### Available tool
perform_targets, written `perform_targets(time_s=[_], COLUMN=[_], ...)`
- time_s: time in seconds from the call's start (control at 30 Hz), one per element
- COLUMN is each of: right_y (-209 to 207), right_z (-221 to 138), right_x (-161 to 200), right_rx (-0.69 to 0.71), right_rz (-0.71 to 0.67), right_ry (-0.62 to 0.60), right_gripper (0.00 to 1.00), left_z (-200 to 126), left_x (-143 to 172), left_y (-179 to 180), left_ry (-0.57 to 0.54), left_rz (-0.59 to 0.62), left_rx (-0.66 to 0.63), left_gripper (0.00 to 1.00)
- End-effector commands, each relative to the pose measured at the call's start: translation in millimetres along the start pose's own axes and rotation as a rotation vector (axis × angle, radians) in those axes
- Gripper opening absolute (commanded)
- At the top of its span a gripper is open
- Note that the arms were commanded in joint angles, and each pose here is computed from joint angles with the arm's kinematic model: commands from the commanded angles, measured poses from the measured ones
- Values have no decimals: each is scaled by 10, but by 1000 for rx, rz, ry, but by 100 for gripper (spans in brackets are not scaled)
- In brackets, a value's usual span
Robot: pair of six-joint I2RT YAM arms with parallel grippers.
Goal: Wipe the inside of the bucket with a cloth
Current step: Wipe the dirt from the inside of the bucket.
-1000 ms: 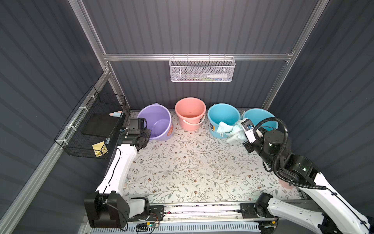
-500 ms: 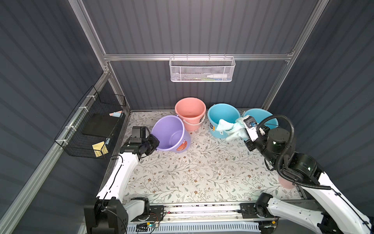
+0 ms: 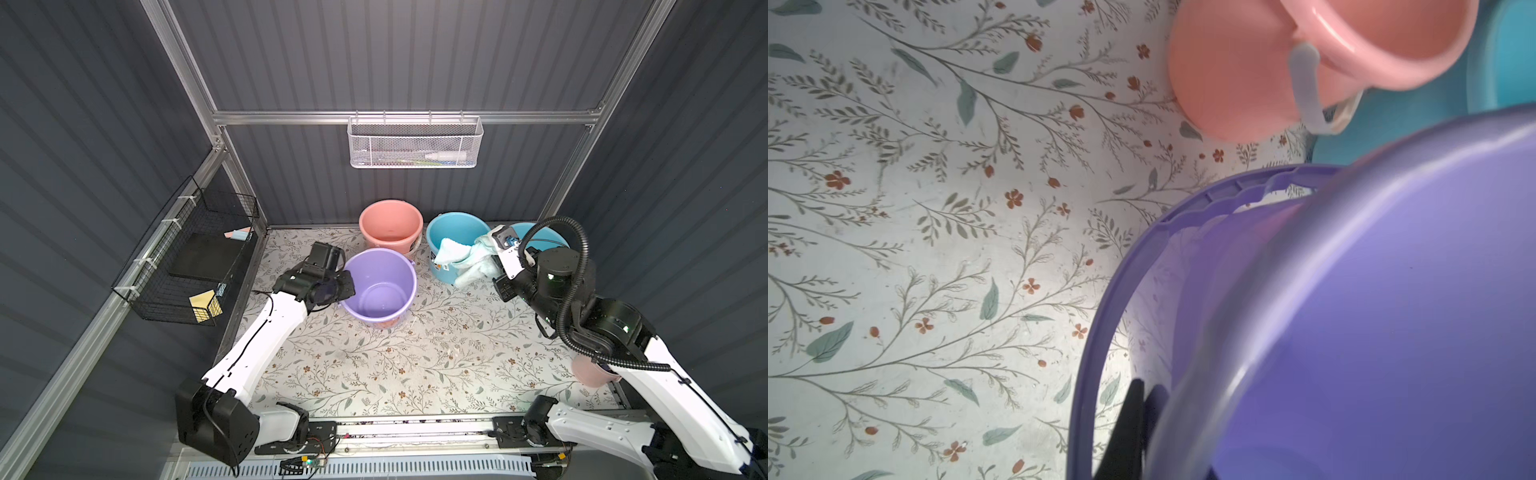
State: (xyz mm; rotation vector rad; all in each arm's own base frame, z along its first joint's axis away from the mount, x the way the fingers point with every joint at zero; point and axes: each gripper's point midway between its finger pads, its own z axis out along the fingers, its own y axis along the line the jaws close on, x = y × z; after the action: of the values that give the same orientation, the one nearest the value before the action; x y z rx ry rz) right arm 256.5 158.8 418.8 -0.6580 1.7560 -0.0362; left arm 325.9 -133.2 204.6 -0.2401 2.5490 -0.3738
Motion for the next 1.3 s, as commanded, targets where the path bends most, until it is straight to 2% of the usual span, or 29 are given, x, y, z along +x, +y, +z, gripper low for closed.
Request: perform_targets(time_s=[0.0,0.23,0.37,0.63,0.8,0.97,1.27], right_y=[35,238,417,749,948,1172,1750], right_z=[-45,-13,32,215,313,451,847], right_x=[-56,49,194,559,913,1149,1530], right_rx=[-45,-132,-188,-244,-265,-303,-420], right_rz=[135,352,409,430,416,416,526], right_ry=[26,164,259,453,579,655,806], right_gripper=[0,0,0,0,0,0,0], left_z=[-56,146,183,267,281,328,340], left_x=[-58,164,205,386,429,529,617], left_y=[-113,-660,-815,-1115,-1176,-1229,-1325], left_ry=[-31,2,-6,5,5,24,45], left_rz=[43,122,134,177,185,205,224], left_rx=[-32,26,43,76,84,94,149], left_gripper=[0,0,0,0,0,0,0])
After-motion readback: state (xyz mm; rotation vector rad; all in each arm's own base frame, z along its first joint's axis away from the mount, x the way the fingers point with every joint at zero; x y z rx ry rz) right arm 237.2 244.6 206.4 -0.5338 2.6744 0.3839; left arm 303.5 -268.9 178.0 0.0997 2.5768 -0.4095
